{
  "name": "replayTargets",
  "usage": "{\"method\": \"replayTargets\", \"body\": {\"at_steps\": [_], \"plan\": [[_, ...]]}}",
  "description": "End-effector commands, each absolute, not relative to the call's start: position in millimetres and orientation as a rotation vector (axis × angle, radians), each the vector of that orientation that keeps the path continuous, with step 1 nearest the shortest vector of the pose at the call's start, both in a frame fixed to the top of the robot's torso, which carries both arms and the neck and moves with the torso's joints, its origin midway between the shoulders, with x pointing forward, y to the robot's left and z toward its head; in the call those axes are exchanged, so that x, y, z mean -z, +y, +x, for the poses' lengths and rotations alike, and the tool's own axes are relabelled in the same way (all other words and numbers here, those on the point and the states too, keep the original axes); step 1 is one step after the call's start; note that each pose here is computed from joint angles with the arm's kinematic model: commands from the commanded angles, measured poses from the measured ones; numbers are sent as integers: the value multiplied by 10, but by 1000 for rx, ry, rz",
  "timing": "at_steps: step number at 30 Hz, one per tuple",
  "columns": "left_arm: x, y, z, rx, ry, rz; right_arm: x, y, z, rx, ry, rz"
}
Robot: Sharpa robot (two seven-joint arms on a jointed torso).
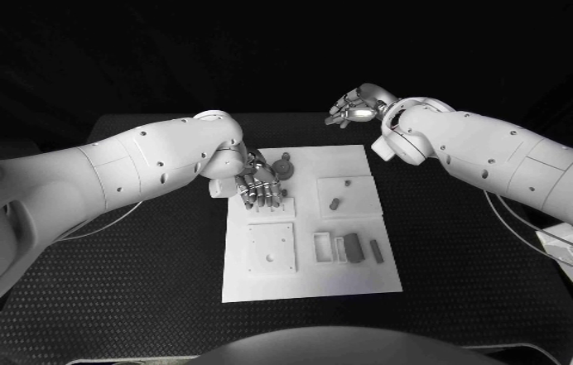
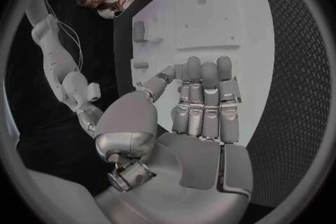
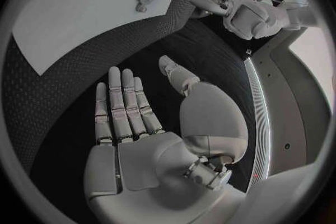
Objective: Assemble the parts on the task board
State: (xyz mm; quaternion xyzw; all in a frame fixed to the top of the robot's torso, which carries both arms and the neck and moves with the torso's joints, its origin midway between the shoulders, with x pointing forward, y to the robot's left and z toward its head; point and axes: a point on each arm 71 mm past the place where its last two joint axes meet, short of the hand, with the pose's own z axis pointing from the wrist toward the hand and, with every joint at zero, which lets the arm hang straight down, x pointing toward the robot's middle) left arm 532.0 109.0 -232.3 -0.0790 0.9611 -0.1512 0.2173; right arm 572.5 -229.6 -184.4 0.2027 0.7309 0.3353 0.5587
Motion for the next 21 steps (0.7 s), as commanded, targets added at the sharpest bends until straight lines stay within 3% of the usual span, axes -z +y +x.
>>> {"method": "replayTargets", "body": {"at_steps": [1,21], "plan": [[2315,1074,5333,394,2650,-183,1836,-2281,5727,-816,1713,476],[2382,1111,5375,343,2664,-150,1833,-2269,5727,-821,1708,476]]}}
